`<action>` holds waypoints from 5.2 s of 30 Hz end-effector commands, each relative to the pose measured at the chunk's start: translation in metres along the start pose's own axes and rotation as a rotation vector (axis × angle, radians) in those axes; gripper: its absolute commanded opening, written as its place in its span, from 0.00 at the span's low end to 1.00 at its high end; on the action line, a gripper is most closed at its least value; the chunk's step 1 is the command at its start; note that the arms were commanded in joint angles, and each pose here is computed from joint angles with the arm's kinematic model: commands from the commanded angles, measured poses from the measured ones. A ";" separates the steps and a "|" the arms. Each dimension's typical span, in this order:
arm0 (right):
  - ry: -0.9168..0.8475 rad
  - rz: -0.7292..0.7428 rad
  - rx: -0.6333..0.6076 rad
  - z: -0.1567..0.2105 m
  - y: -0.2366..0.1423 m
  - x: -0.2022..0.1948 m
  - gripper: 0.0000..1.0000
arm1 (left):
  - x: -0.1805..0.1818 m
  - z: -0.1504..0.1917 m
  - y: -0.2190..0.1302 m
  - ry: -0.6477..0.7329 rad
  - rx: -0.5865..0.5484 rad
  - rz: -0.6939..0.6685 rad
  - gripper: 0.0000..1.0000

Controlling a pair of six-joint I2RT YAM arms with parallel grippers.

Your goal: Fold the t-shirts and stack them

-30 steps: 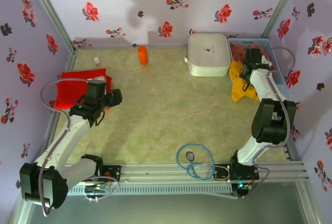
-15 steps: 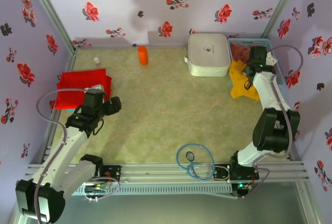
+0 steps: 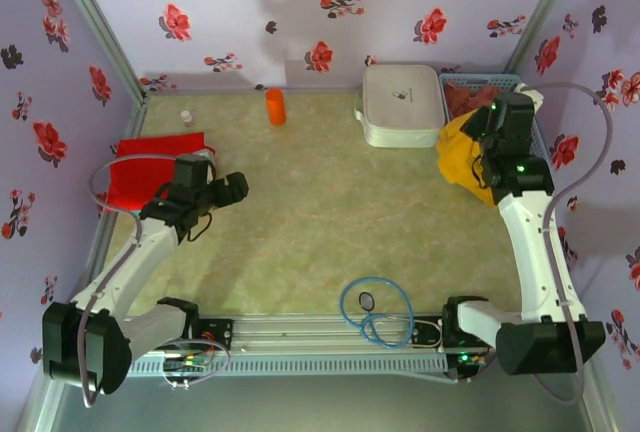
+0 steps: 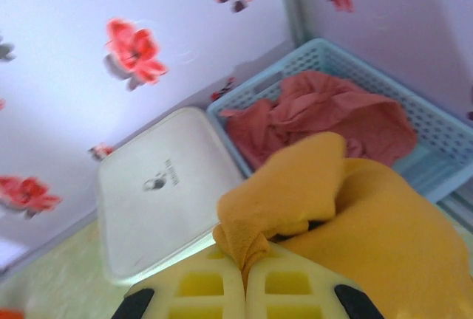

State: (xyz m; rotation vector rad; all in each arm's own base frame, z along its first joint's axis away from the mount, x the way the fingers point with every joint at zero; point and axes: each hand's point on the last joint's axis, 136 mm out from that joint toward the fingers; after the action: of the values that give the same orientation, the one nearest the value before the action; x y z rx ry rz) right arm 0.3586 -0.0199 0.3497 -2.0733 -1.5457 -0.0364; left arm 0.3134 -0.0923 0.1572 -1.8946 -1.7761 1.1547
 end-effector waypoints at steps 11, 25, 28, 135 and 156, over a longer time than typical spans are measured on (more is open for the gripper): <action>-0.250 -0.702 0.181 0.117 -0.088 0.154 0.03 | -0.025 -0.020 0.001 0.008 -0.008 0.073 0.89; -0.339 -1.039 0.627 0.322 -0.132 0.299 0.21 | 0.002 -0.027 -0.026 0.170 0.035 -0.113 0.92; -0.358 -1.009 0.601 0.321 -0.124 0.304 0.53 | 0.005 -0.014 -0.022 0.163 0.082 -0.115 0.92; -0.124 -0.458 0.757 0.340 0.110 0.200 0.73 | 0.001 0.170 0.006 -0.364 0.457 0.049 0.68; -0.107 -0.358 0.790 0.367 0.127 0.178 0.31 | 0.002 0.196 0.034 -0.412 0.434 0.034 0.54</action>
State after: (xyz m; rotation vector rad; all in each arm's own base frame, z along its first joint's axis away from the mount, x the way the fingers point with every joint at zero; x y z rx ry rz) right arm 0.4241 0.2800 0.0443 -1.1635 -1.6328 0.4940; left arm 0.1821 -0.1429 0.0190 -1.4228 -1.5115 1.8628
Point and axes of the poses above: each hand's point on the last joint's axis, 136 mm out from that joint toward the fingers, its own y axis out along the fingers, its own x axis along the line the jaws close on, z = x × y, and after that the axes turned 1 degree about -y, right-handed
